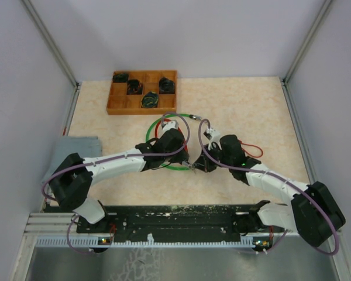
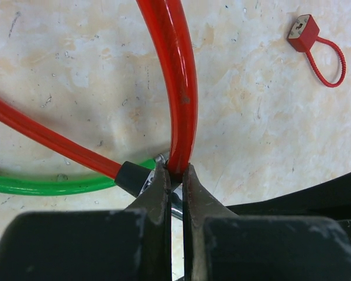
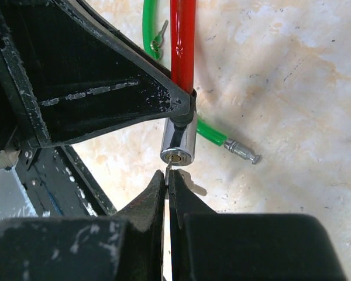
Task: Unlock with the key
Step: Unlock the lock.
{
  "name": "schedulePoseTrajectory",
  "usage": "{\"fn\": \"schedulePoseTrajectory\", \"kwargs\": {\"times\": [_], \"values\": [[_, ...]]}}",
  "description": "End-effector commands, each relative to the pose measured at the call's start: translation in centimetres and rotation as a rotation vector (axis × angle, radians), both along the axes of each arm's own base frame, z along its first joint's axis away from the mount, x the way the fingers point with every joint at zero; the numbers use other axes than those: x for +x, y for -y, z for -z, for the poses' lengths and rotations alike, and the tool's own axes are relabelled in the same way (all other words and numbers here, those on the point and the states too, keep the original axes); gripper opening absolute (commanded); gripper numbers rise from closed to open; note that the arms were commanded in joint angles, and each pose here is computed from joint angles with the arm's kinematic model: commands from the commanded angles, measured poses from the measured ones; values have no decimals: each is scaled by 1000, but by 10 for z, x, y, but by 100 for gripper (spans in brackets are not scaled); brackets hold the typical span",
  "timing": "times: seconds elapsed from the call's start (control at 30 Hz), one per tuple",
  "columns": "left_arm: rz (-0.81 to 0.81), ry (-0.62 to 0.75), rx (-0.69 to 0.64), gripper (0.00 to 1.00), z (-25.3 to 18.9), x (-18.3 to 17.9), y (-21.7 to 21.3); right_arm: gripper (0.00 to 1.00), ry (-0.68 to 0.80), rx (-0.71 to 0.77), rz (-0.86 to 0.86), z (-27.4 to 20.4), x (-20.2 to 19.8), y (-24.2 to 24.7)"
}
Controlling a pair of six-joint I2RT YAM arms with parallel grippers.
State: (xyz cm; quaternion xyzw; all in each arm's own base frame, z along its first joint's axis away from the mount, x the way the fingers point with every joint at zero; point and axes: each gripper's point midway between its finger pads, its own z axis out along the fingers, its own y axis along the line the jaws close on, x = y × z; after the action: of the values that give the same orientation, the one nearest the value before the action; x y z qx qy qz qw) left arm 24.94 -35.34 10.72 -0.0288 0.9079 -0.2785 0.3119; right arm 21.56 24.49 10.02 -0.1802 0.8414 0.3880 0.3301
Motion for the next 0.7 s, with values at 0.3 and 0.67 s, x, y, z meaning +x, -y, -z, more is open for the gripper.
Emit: {"fn": "schedulePoseTrajectory", "kwargs": {"times": [0.3,0.67], "values": [[252,-17,-391,0,-83,-53,84,0,134,135,138,-50,54,-12],[220,-101,-330,3,-48,-47,79,0,181,119,102,-57,39,-22]]}}
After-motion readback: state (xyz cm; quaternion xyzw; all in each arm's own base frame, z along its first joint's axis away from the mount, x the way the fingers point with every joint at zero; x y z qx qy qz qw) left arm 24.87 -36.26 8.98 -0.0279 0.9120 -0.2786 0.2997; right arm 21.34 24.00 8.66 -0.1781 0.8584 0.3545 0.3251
